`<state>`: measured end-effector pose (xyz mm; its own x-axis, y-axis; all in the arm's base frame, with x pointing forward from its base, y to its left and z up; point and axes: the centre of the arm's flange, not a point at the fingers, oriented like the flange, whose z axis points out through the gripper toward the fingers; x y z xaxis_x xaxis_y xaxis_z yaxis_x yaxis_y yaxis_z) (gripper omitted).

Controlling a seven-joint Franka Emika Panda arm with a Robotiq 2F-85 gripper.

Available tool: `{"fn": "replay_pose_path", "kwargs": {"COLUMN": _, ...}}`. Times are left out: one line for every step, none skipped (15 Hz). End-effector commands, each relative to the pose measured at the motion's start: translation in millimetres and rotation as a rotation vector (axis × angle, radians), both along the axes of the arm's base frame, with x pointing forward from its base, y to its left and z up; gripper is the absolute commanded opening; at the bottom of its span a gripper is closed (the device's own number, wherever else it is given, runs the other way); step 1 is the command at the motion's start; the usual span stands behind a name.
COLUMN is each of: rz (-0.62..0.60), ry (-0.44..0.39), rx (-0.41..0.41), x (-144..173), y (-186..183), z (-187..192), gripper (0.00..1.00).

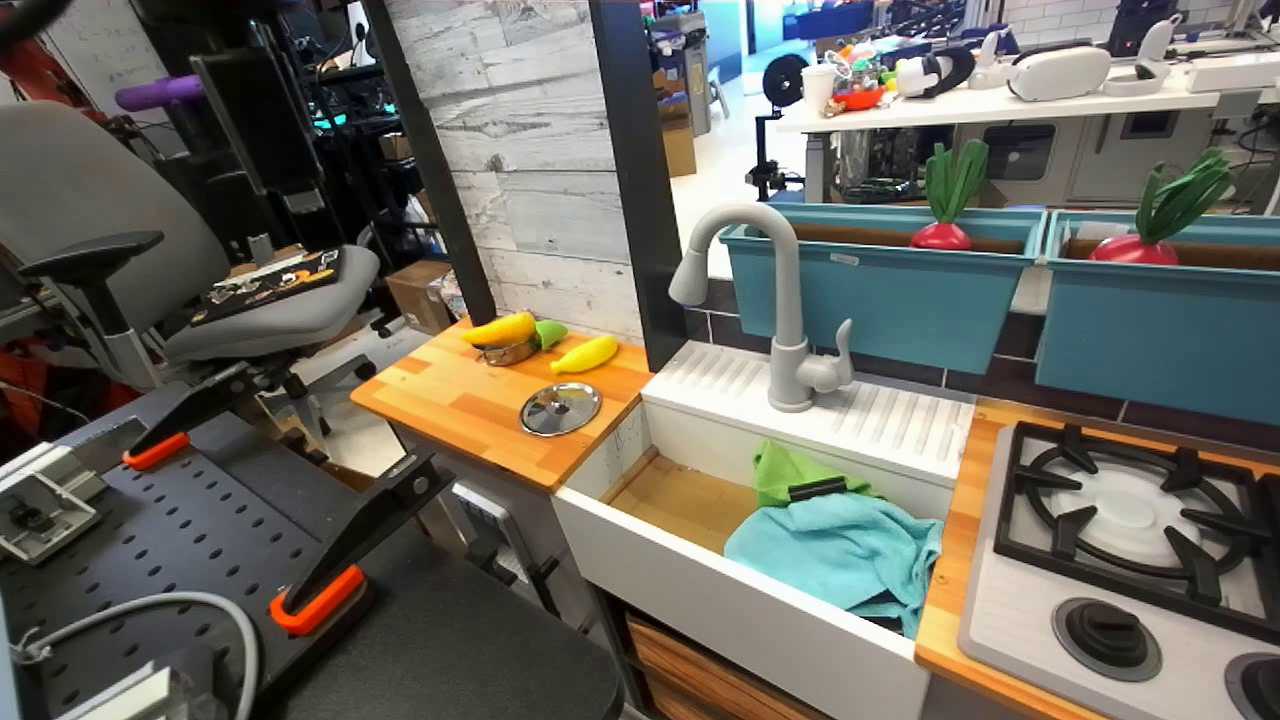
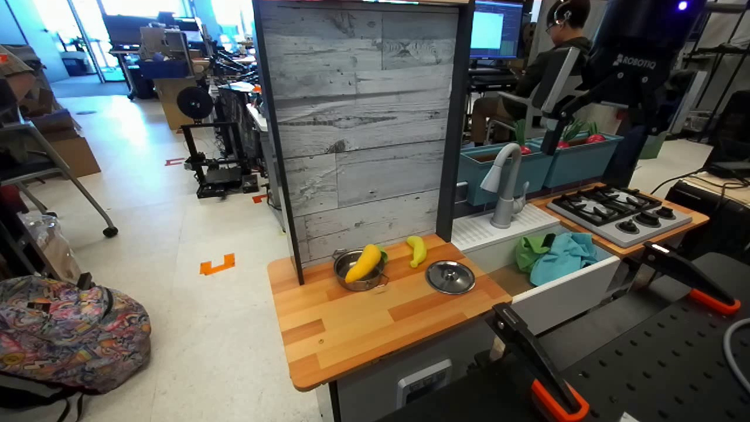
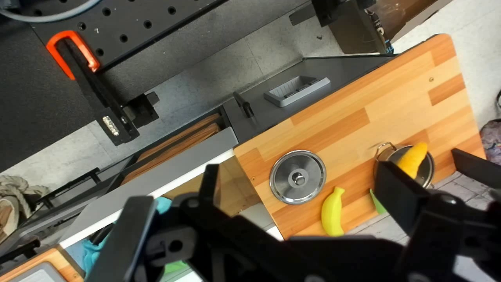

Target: Turn the tap nozzle to the right

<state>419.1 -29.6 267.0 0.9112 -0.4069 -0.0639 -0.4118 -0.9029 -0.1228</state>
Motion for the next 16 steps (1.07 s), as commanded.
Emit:
{"fn": "replay_pose_path", "kwargs": {"rz": 0.000, "ry": 0.000, "rx": 0.000, "x": 0.0, "y": 0.0, "z": 0.0, "gripper": 1.00}}
{"fn": "replay_pose_path", "kwargs": {"rz": -0.027, "ry": -0.006, "rx": -0.005, "x": 8.3, "y": -1.6, "z": 1.0, "gripper": 1.00}}
{"fn": "replay_pose_path", "kwargs": {"rz": -0.079, "ry": -0.017, "rx": 0.007, "x": 19.3, "y": -5.6, "z": 1.4, "gripper": 1.00}}
{"fn": "replay_pose_path", "kwargs": {"rz": -0.106, "ry": -0.009, "rx": 0.024, "x": 26.2, "y": -9.5, "z": 2.8, "gripper": 1.00}}
{"fn": "replay_pose_path", "kwargs": {"rz": -0.142, "ry": -0.012, "rx": 0.044, "x": 35.5, "y": -15.1, "z": 4.5, "gripper": 1.00}}
{"fn": "replay_pose_path", "kwargs": {"rz": -0.176, "ry": -0.017, "rx": 0.064, "x": 42.6, "y": -19.8, "z": 6.2, "gripper": 1.00}}
{"fn": "replay_pose_path", "kwargs": {"rz": -0.212, "ry": -0.028, "rx": 0.083, "x": 51.7, "y": -26.6, "z": 8.0, "gripper": 1.00}}
{"fn": "replay_pose_path", "kwargs": {"rz": -0.244, "ry": -0.034, "rx": 0.098, "x": 58.9, "y": -32.3, "z": 9.2, "gripper": 1.00}}
{"fn": "replay_pose_path", "kwargs": {"rz": -0.285, "ry": -0.055, "rx": 0.101, "x": 68.3, "y": -40.0, "z": 9.3, "gripper": 1.00}}
{"fn": "replay_pose_path", "kwargs": {"rz": -0.318, "ry": -0.064, "rx": 0.109, "x": 76.8, "y": -47.1, "z": 9.2, "gripper": 1.00}}
{"fn": "replay_pose_path", "kwargs": {"rz": -0.356, "ry": -0.077, "rx": 0.112, "x": 87.5, "y": -56.0, "z": 7.8, "gripper": 1.00}}
{"fn": "replay_pose_path", "kwargs": {"rz": -0.391, "ry": -0.085, "rx": 0.113, "x": 95.1, "y": -63.2, "z": 6.8, "gripper": 1.00}}
{"fn": "replay_pose_path", "kwargs": {"rz": -0.435, "ry": -0.090, "rx": 0.116, "x": 104.7, "y": -72.0, "z": 3.6, "gripper": 1.00}}
{"fn": "replay_pose_path", "kwargs": {"rz": -0.475, "ry": -0.093, "rx": 0.116, "x": 112.0, "y": -79.4, "z": 1.2, "gripper": 1.00}}
{"fn": "replay_pose_path", "kwargs": {"rz": -0.514, "ry": -0.094, "rx": 0.119, "x": 120.4, "y": -87.0, "z": -3.3, "gripper": 1.00}}
{"fn": "replay_pose_path", "kwargs": {"rz": -0.549, "ry": -0.099, "rx": 0.114, "x": 126.6, "y": -92.8, "z": -7.0, "gripper": 1.00}}
